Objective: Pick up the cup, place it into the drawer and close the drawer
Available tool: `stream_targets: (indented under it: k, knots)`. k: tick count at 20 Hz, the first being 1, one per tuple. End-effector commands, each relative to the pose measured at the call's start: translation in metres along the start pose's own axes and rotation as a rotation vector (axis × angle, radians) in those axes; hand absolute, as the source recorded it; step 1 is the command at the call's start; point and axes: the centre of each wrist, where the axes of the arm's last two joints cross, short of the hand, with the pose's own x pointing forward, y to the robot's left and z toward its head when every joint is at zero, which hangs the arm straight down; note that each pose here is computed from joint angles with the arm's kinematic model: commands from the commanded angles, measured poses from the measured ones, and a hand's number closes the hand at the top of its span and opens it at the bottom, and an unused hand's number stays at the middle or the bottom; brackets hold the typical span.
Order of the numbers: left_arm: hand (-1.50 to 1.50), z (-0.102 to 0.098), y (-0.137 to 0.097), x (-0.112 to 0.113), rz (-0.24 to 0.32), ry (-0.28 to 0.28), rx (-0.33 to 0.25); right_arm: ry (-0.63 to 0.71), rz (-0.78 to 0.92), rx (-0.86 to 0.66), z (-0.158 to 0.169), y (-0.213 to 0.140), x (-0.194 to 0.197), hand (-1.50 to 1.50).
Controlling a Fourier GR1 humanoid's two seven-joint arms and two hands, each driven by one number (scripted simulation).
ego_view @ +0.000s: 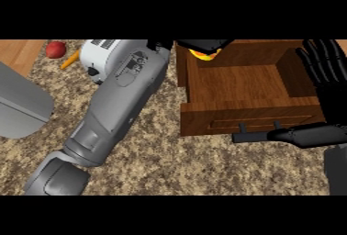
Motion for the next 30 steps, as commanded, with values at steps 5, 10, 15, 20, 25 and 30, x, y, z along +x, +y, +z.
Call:
stream_targets:
  k: [5, 10, 15, 20, 25, 30]
  knots:
    - [1.50, -0.001, -0.011, -0.016, -0.138, 0.153, -0.019, -0.040, -0.023, 0.041, -0.019, 0.022, 0.009, -1.50]
    - [1.50, 0.009, -0.008, -0.036, -0.197, 0.245, -0.136, -0.047, -0.028, 0.085, -0.016, 0.014, 0.006, -1.50]
    - [-1.50, 0.022, -0.006, -0.053, -0.216, 0.275, -0.157, -0.068, -0.042, 0.119, -0.021, 0.027, 0.007, -1.50]
    - [-1.50, 0.020, -0.009, -0.045, -0.070, 0.211, -0.109, -0.073, -0.113, 0.225, -0.025, 0.036, 0.005, -1.50]
    - [-1.50, 0.021, -0.008, -0.043, 0.088, 0.133, -0.091, -0.120, -0.198, 0.477, -0.035, 0.057, 0.010, 1.50]
    - [-1.50, 0.028, -0.005, -0.051, 0.162, 0.044, 0.003, 0.012, -0.119, 0.710, -0.025, 0.058, 0.007, 1.50]
